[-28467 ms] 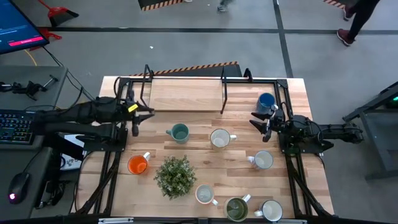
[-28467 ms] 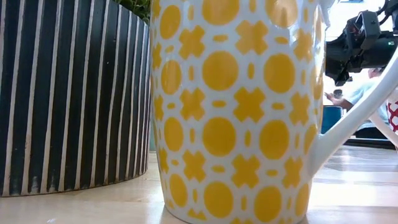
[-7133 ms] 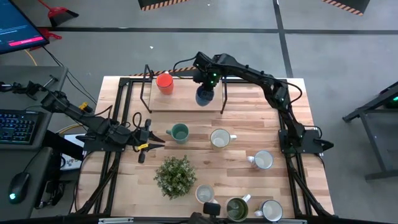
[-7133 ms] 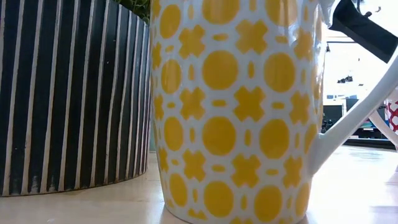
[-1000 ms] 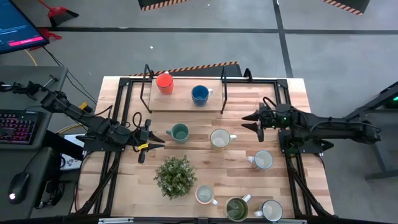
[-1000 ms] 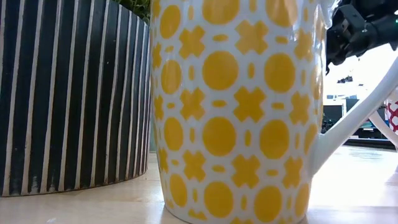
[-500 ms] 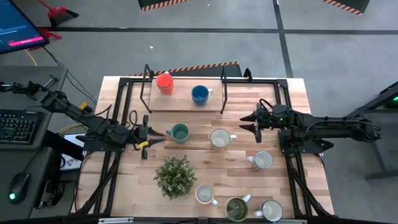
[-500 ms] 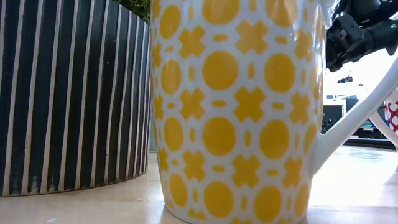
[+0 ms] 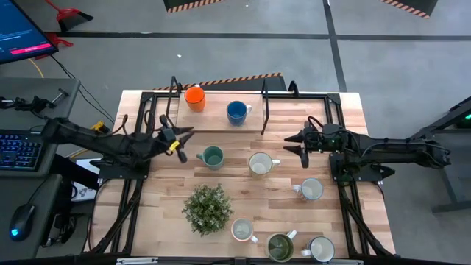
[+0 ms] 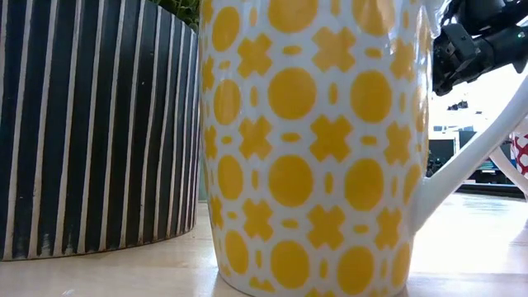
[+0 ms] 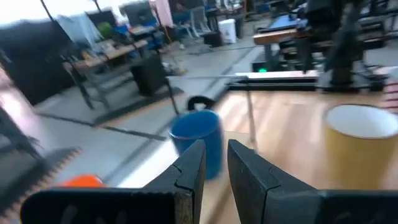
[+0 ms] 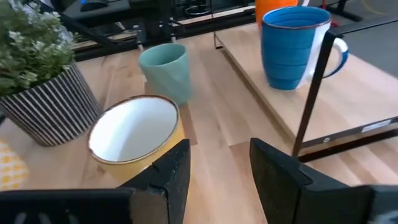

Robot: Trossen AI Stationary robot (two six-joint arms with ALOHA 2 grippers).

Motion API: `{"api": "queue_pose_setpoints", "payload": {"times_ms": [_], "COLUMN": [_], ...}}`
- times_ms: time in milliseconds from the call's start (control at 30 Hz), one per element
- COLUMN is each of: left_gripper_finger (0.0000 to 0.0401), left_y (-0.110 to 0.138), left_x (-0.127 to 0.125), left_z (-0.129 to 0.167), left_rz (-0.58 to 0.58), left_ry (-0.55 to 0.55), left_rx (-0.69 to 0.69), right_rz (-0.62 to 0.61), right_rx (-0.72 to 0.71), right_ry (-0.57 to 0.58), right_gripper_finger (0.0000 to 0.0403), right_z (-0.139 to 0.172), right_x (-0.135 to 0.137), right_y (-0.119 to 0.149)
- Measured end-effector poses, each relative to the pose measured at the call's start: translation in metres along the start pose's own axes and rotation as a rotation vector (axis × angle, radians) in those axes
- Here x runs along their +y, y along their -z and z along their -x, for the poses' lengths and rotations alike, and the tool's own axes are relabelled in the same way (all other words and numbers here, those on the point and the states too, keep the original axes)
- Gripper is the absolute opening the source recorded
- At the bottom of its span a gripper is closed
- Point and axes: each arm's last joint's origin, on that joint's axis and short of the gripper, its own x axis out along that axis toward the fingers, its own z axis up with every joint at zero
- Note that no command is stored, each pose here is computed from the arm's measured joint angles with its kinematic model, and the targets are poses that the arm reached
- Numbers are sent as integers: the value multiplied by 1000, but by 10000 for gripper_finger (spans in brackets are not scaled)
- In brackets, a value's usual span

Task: Place coffee mugs
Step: Put the green mug on the shelf

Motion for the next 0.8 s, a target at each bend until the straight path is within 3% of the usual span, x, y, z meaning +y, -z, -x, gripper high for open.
{"api": "queue_pose_setpoints", "payload": {"times_ms": [133,400,633,800], "left_gripper_finger": [60,65,111,136], "left_y": [-8,-10,-19,-31], "left_x": [5,8,18,27], "left_z": [-2,-6,-12,-19], "left_rz": [-17,66,132,103], "left_ry": [-35,42,100,128], "left_rx": [-62,-100,-73,2], "right_rz": [15,52,59,44], "right_rx": [-3,-2,21,67], "right_ry": [25,26,28,33], "right_gripper_finger": [147,147,147,147], "right_z": [0,0,0,0], "right_x": [-1,-1,-1,-2], "right_y": [0,0,2,6]}}
